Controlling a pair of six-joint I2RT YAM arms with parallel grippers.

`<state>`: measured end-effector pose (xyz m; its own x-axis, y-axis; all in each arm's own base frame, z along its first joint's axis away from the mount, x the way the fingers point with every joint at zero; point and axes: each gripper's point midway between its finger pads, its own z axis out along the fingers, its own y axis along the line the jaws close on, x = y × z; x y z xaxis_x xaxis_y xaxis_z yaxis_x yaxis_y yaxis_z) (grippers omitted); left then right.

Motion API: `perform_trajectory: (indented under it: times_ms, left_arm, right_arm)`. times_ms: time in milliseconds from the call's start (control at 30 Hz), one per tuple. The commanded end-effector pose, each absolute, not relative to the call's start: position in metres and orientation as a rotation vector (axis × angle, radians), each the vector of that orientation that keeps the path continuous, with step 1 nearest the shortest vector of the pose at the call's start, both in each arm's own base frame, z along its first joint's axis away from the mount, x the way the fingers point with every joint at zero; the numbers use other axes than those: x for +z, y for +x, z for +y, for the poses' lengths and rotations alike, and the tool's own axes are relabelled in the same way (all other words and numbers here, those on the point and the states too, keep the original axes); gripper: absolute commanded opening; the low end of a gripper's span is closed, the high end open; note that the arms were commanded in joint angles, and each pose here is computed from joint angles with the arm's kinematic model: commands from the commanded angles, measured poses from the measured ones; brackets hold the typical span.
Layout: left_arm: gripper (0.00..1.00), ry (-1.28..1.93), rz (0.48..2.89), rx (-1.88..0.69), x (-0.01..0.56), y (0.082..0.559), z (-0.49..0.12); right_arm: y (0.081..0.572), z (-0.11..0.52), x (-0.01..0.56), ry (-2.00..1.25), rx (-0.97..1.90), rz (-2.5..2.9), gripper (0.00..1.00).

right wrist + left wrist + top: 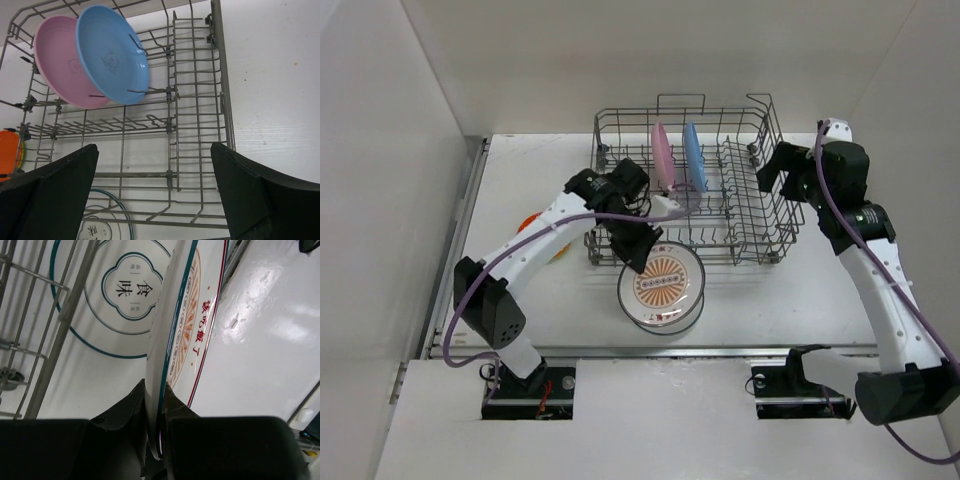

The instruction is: Unload the plates from the dish rack

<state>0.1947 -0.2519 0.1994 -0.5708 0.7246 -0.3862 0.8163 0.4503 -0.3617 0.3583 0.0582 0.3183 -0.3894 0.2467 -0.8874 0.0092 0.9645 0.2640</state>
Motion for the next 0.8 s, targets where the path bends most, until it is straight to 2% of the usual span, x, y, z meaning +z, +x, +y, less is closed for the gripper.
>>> perform_trajectory:
  times_ms: [0, 433, 467, 500, 533, 600, 633, 733, 767]
  left_arm:
    - [0.00, 1.417, 2.404, -0.757, 0.193, 0.203, -0.270]
    - [0.01, 1.468, 2.482, -0.649, 0.145, 0.229, -0.282]
    - [0.06, 1.470, 2.492, -0.635, 0.141, 0.231, -0.281]
    - [0.16, 1.482, 2.498, -0.619, 0.140, 0.230, -0.278]
    - [0.22, 1.485, 2.507, -0.618, 0.137, 0.230, -0.278]
    - [0.30, 1.499, 2.511, -0.579, 0.136, 0.232, -0.273]
    - [0.40, 1.500, 2.523, -0.557, 0.132, 0.231, -0.270]
    - [0.51, 1.492, 2.517, -0.507, 0.132, 0.236, -0.266]
    - [0.59, 1.477, 2.528, -0.487, 0.131, 0.237, -0.264]
  right_arm:
    - [0.352, 0.070, 0.329, 0.127, 0.316, 1.913, 1.00]
    - [0.311, 0.070, 0.348, 0.121, 0.358, 1.852, 1.00]
    - [0.311, 0.070, 0.348, 0.121, 0.358, 1.852, 1.00]
    - [0.311, 0.070, 0.348, 0.131, 0.365, 1.852, 1.00]
    - [0.310, 0.070, 0.346, 0.132, 0.364, 1.861, 1.00]
    - [0.310, 0.072, 0.346, 0.134, 0.381, 1.862, 1.00]
    - [0.308, 0.072, 0.349, 0.133, 0.383, 1.853, 1.00]
    - [0.307, 0.075, 0.349, 0.133, 0.395, 1.854, 1.00]
    - [0.307, 0.075, 0.349, 0.133, 0.395, 1.854, 1.00]
